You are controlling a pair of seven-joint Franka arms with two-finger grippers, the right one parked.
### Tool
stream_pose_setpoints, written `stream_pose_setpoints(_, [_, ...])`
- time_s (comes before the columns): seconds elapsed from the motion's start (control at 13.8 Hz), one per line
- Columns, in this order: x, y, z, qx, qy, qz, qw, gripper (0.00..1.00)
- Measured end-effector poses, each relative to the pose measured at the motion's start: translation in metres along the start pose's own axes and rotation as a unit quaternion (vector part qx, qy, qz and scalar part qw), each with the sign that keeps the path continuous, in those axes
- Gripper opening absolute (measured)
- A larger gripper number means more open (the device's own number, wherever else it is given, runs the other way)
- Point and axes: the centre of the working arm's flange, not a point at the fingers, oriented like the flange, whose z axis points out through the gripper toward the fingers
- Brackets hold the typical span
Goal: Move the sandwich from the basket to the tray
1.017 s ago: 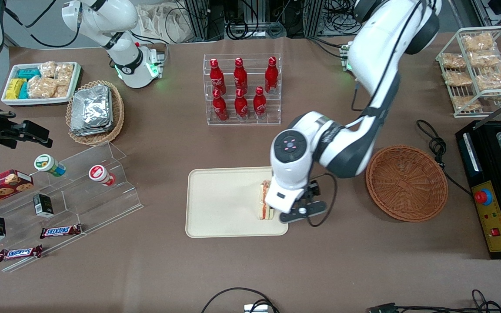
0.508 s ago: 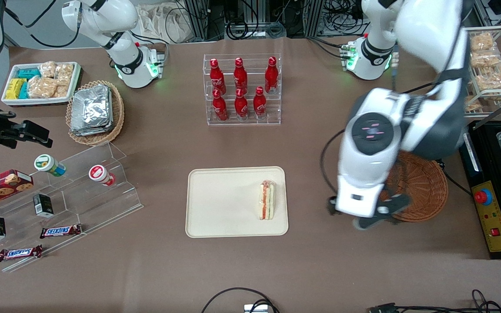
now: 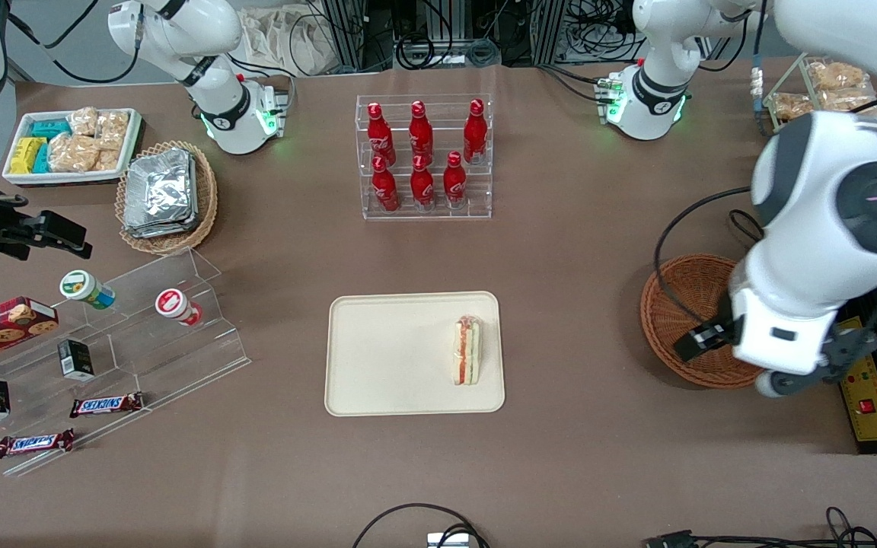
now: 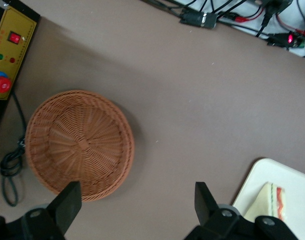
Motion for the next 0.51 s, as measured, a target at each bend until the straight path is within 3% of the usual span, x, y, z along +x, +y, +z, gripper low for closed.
stream_pose_setpoints(0.22, [0.011, -0.039, -0.015, -0.011, -0.018, 0.008, 0.9997, 1.0])
stream_pose_setpoints(0.51, [0.007, -0.043, -0.012, -0.006, -0.032, 0.02, 0.9993, 1.0])
